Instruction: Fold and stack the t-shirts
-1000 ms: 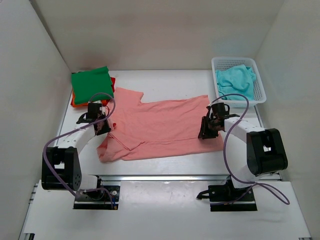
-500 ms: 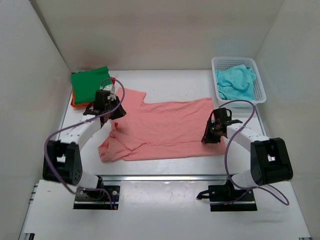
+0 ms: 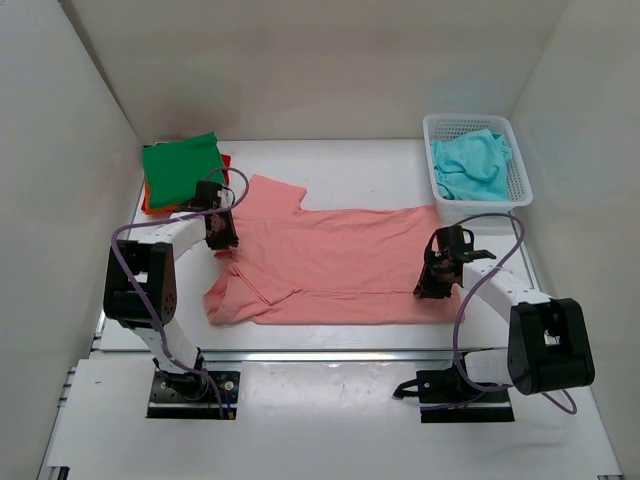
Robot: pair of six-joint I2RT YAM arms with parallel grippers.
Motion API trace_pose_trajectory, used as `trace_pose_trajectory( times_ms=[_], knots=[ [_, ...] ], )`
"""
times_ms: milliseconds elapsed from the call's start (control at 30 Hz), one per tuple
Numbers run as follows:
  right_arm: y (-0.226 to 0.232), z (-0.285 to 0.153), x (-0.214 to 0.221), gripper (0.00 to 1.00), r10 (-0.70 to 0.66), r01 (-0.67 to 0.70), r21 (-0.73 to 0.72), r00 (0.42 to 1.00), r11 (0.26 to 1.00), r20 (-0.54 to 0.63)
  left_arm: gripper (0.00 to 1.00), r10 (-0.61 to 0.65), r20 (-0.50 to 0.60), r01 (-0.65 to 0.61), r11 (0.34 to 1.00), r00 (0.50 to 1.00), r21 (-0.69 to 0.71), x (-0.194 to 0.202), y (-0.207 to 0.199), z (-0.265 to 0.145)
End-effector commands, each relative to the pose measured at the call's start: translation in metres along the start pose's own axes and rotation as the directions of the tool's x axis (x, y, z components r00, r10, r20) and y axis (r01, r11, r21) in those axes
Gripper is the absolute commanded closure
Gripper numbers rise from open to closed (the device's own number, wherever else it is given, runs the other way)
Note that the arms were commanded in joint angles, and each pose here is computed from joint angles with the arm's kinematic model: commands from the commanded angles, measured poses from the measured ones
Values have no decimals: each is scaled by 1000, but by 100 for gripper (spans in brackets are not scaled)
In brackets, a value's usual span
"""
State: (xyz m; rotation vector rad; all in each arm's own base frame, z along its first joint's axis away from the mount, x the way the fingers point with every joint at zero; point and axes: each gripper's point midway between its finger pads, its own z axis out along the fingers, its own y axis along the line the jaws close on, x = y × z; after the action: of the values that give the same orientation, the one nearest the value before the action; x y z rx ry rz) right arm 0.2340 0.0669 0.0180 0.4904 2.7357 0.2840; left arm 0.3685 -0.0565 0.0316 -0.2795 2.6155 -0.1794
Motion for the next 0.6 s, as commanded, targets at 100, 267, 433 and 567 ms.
trace_pose_trajectory(
  times_ms=[100,267,433,567],
  knots=[
    [-27,-1,22,80,-5,12,118,998,993,-63,63,59,85,-41,978,995,-203,-51,57,-19],
    [-24,-2,21,80,-18,23,98,998,995,-59,67,89,8,-83,951,996,-298,-59,77,-3],
    [-3,-14,-1,80,-63,63,29,998,998,17,70,111,115,-91,982,987,-163,-85,39,-27],
    [33,-41,-46,79,-102,110,-50,983,993,150,49,140,298,-167,984,944,65,-125,-34,-64]
  ],
)
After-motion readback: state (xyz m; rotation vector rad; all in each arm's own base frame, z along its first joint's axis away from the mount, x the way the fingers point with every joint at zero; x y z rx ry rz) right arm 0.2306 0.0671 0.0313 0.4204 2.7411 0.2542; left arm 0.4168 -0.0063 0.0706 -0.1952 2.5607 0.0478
